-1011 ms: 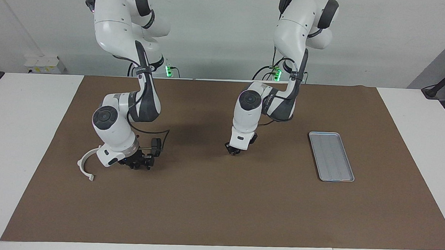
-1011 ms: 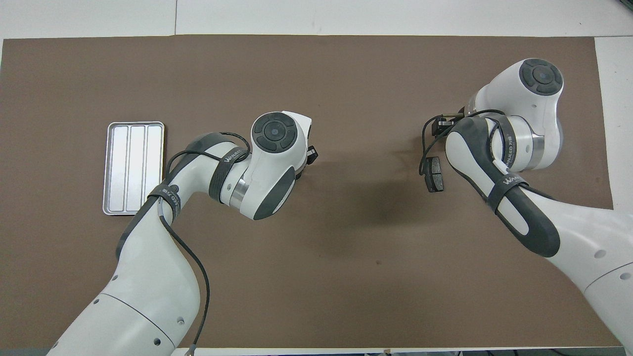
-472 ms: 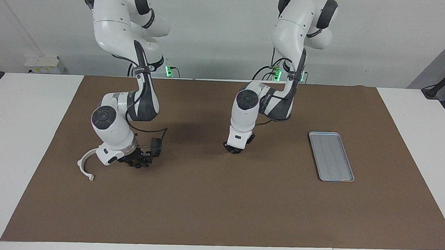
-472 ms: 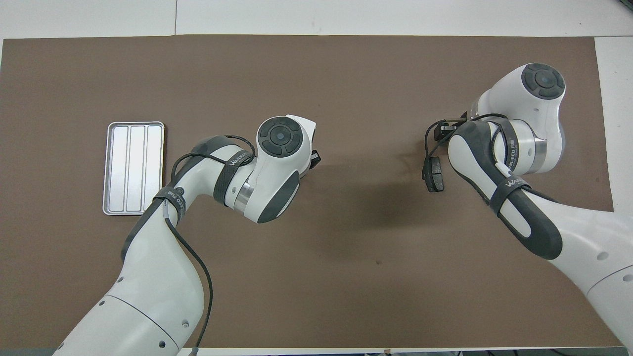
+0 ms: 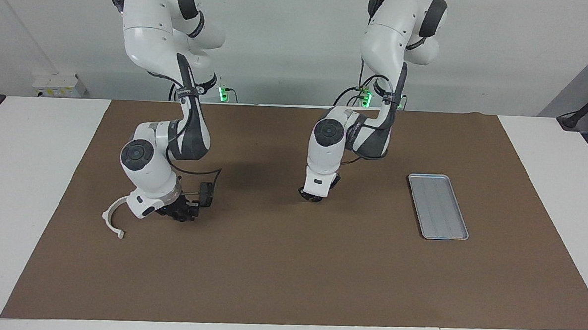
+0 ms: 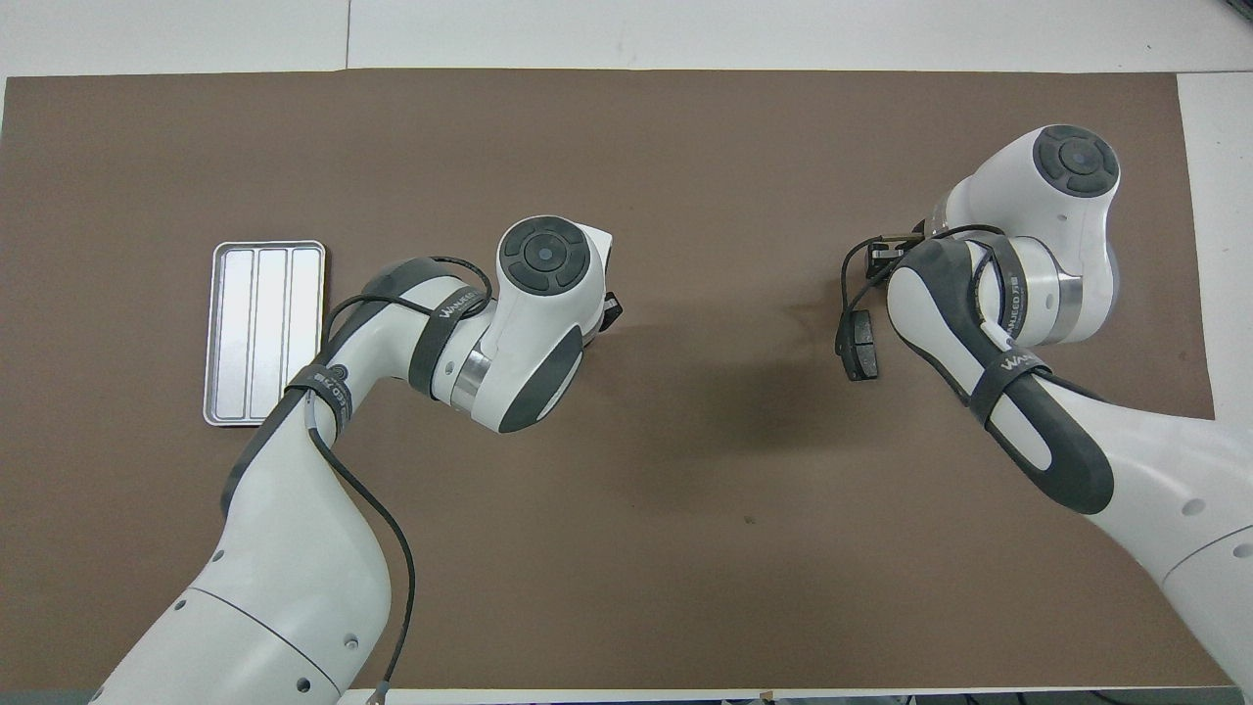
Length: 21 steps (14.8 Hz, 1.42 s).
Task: Pick bearing gear from pile to tray
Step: 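Carry the bearing to the silver tray with the left gripper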
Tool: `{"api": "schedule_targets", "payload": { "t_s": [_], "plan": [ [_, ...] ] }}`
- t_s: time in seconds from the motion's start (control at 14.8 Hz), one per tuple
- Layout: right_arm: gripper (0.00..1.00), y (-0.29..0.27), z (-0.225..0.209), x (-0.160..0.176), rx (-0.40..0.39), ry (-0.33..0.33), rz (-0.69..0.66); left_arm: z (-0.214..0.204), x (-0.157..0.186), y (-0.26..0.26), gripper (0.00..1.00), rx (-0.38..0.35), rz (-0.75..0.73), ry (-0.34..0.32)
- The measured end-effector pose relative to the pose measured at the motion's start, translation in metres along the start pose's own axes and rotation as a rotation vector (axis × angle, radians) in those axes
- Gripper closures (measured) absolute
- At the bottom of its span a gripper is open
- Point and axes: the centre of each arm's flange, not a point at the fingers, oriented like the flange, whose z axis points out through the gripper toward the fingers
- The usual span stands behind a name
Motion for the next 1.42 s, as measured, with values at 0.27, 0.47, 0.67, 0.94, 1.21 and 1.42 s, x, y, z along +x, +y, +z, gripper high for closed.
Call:
{"api": "schedule_targets", "payload": {
  "t_s": [0.27,0.47,0.67,0.94,1.21,1.42],
  "plan": [
    [0.69,0.000,0.000,0.000,0.000,0.000,0.000,-0.040,0.036,-0.038,0.65,0.021,0.001,-0.002],
    [0.76,0.000,0.000,0.000,0.000,0.000,0.000,-0.065,0.084,-0.092,0.65,0.019,0.036,-0.009],
    [0.76,-0.003,-0.002,0.001,0.003,0.009,-0.001,-0.065,0.116,-0.141,0.65,0.026,0.080,-0.028],
    [0.76,-0.032,-0.033,0.006,0.012,0.066,-0.019,-0.053,0.145,-0.191,0.65,0.037,0.143,-0.061],
    [0.76,-0.099,-0.085,-0.002,0.004,0.107,-0.069,-0.053,0.179,-0.240,0.65,0.024,0.202,-0.068],
    [0.76,-0.181,-0.149,-0.018,0.012,0.127,-0.127,-0.048,0.187,-0.263,0.65,0.022,0.216,-0.078]
  ]
}}
